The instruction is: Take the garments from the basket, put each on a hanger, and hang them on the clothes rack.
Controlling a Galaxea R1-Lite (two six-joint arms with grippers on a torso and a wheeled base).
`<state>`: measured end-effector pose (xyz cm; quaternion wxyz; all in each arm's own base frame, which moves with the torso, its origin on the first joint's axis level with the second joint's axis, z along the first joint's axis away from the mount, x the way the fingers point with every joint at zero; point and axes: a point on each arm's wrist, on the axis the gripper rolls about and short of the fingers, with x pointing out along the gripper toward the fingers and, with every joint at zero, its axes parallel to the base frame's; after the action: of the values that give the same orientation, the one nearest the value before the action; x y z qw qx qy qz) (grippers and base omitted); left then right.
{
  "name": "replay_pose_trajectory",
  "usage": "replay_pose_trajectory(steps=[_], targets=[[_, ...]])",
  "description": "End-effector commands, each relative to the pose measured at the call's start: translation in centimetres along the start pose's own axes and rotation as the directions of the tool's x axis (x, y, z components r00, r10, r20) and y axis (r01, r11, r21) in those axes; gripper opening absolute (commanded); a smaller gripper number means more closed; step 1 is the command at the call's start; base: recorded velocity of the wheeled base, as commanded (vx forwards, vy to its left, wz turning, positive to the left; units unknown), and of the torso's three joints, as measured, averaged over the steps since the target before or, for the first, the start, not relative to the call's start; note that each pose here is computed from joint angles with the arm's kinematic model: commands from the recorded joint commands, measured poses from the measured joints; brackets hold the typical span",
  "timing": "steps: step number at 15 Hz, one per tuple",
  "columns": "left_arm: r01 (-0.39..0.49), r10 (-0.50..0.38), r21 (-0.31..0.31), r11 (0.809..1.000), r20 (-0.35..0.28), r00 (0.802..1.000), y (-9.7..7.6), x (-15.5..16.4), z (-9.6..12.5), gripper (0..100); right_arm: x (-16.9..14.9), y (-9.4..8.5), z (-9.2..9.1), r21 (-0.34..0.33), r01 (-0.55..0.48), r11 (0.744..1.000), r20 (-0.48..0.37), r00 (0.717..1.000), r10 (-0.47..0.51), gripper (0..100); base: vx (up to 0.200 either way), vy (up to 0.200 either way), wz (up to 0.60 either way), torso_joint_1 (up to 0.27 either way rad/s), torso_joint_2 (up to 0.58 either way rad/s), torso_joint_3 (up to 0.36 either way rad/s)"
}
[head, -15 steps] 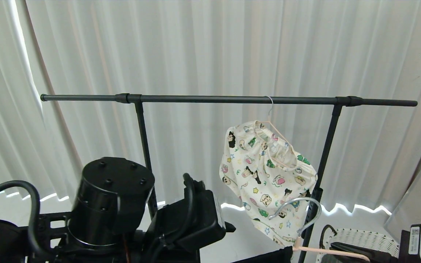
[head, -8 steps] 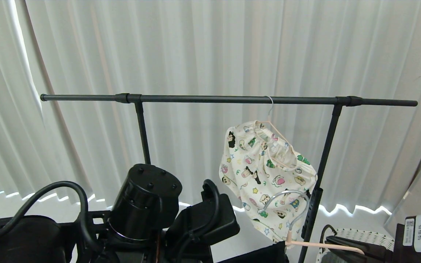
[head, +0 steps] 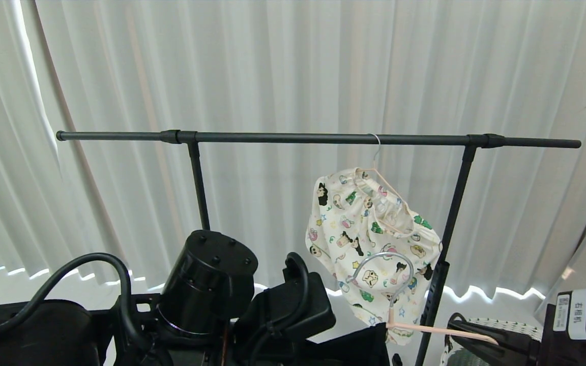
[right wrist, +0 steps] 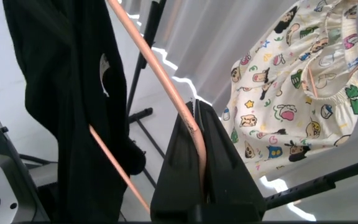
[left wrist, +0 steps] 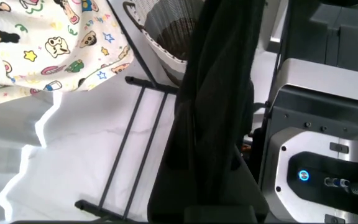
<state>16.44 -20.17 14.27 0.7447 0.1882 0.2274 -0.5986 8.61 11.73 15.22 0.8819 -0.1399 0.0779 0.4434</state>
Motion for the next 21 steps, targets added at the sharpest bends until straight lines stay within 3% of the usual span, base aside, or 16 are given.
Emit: replay_pose_trajectory(steps=[1,2,5,7,9,10,12,14,16,18,19,21], targets=[[-0.001,0.001,-0.001,1.000,0.000,1.000,0.0,0.0,0.0,0,0.0,0.3,-0.1,-0.005,-0.016,1.000,-0.006,1.000,0.016,0,0.000,0.000,0.00,0.000,0.00,0.000],[-0.003,0.003,0.000,1.000,0.002,1.000,0.0,0.0,0.0,0,0.0,0.4,-0.2,-0.009,-0.022,1.000,-0.009,1.000,0.022,100,0.000,0.000,0.00,0.000,0.00,0.000],[-0.114,0.114,-0.005,0.993,-0.047,0.992,0.2,0.3,-1.0,0,0.0,0.4,-0.3,-0.007,-0.009,1.000,-0.013,1.000,0.009,100,0.000,0.000,0.00,0.000,0.00,0.000],[-0.233,0.231,-0.007,0.972,-0.112,0.967,0.2,0.2,-2.8,0,-0.1,0.3,-0.5,-0.005,0.044,0.999,-0.031,0.999,-0.044,100,0.000,0.000,0.00,0.000,0.00,0.000],[-0.299,0.295,-0.017,0.954,-0.122,0.948,0.5,-0.1,-3.7,0,-0.2,0.4,-1.0,-0.006,0.046,0.999,-0.048,0.998,-0.046,100,0.000,0.000,0.00,0.000,0.00,0.000],[-0.312,0.307,-0.024,0.950,-0.117,0.944,0.7,-0.3,-3.9,0,-0.2,0.4,-1.3,-0.007,0.043,0.999,-0.060,0.997,-0.044,100,0.000,0.000,0.00,0.000,0.00,0.000],[-0.391,0.385,-0.076,0.917,-0.073,0.920,2.7,-1.4,-3.3,0,-0.1,0.7,-2.6,0.031,0.033,0.999,-0.123,0.992,-0.029,100,0.000,0.000,0.00,0.000,0.00,0.000],[-0.430,0.440,-0.155,0.889,0.031,0.898,3.3,-3.0,-0.9,0,1.2,0.7,-2.8,0.131,0.047,0.990,-0.169,0.985,-0.024,100,0.000,0.000,0.00,0.000,0.00,0.000],[-0.455,0.473,-0.173,0.874,0.085,0.877,2.9,-4.4,0.1,0,3.8,0.6,-2.3,0.320,0.118,0.940,-0.216,0.975,-0.048,100,0.000,0.000,0.00,0.000,0.00,0.000],[-0.486,0.506,-0.178,0.856,0.092,0.857,2.8,-5.0,0.3,0,7.0,0.3,-1.1,0.454,0.220,0.863,-0.231,0.965,-0.124,100,0.000,0.000,0.00,0.000,0.00,0.000],[-0.487,0.507,-0.177,0.855,0.097,0.856,2.8,-5.1,0.4,0,8.1,0.3,-0.6,0.490,0.237,0.839,-0.225,0.964,-0.141,100,0.000,0.000,0.00,0.000,0.00,0.000],[-0.489,0.511,-0.180,0.854,0.111,0.852,2.9,-5.1,0.9,0,9.6,0.3,-0.4,0.498,0.247,0.831,-0.235,0.961,-0.145,100,0.000,0.000,0.00,0.000,0.00,0.000]])
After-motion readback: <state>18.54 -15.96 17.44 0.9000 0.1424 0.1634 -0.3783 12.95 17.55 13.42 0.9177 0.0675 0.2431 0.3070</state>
